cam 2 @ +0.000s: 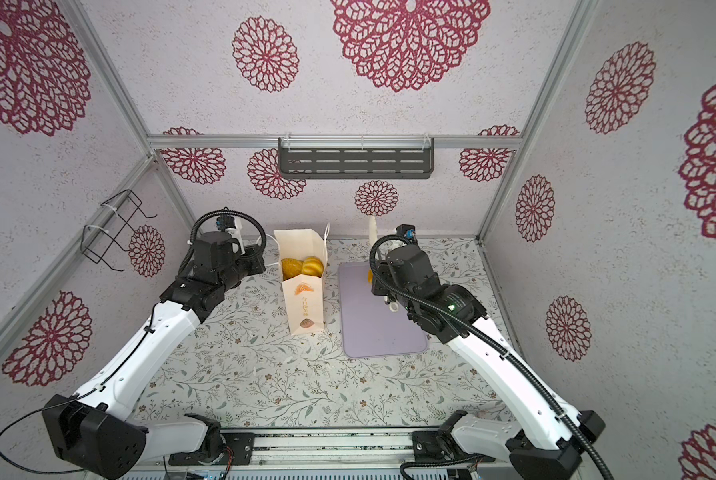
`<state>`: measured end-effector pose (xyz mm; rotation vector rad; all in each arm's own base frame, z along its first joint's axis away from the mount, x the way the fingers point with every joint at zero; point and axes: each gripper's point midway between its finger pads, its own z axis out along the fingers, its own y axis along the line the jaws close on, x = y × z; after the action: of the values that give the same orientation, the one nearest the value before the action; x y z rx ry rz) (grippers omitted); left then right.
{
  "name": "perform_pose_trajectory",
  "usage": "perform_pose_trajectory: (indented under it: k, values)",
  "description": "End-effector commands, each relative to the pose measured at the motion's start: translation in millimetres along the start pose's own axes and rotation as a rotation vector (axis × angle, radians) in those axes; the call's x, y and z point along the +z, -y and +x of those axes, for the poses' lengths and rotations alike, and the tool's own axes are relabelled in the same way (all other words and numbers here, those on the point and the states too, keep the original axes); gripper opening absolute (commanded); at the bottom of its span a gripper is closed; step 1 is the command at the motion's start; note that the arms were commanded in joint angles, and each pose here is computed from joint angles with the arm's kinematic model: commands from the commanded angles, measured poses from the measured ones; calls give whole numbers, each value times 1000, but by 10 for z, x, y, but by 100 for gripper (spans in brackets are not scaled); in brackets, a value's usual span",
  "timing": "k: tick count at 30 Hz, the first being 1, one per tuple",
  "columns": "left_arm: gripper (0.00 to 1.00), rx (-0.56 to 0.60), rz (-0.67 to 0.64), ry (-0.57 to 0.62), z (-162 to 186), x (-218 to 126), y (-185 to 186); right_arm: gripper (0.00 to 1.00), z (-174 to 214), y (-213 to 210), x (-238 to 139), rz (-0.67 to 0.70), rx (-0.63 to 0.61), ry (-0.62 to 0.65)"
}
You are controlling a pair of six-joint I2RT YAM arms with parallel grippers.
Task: Place the fake bread into the paper bag
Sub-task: 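Raise the open tongs out of the bag and move over the tray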
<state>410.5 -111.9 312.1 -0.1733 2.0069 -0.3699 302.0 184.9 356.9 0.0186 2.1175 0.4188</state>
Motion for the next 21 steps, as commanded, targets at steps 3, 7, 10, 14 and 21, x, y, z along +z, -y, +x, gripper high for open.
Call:
perform_pose_trajectory:
  k: [3,7,10,14,21]
  values:
    - [0,9,18,22,-58,-67,52,43,68,122,126,42,30,-41]
    - [0,8,19,23,-60,-68,52,43,172,222,250,61,44,-78]
    - [0,8,20,22,-59,-68,55,44,252,268,347,57,57,-112]
    - [0,10,15,22,-53,-56,43,45,423,220,522,15,57,-156]
    - [0,11,12,14,-33,-35,40,48,665,310,760,33,64,-232]
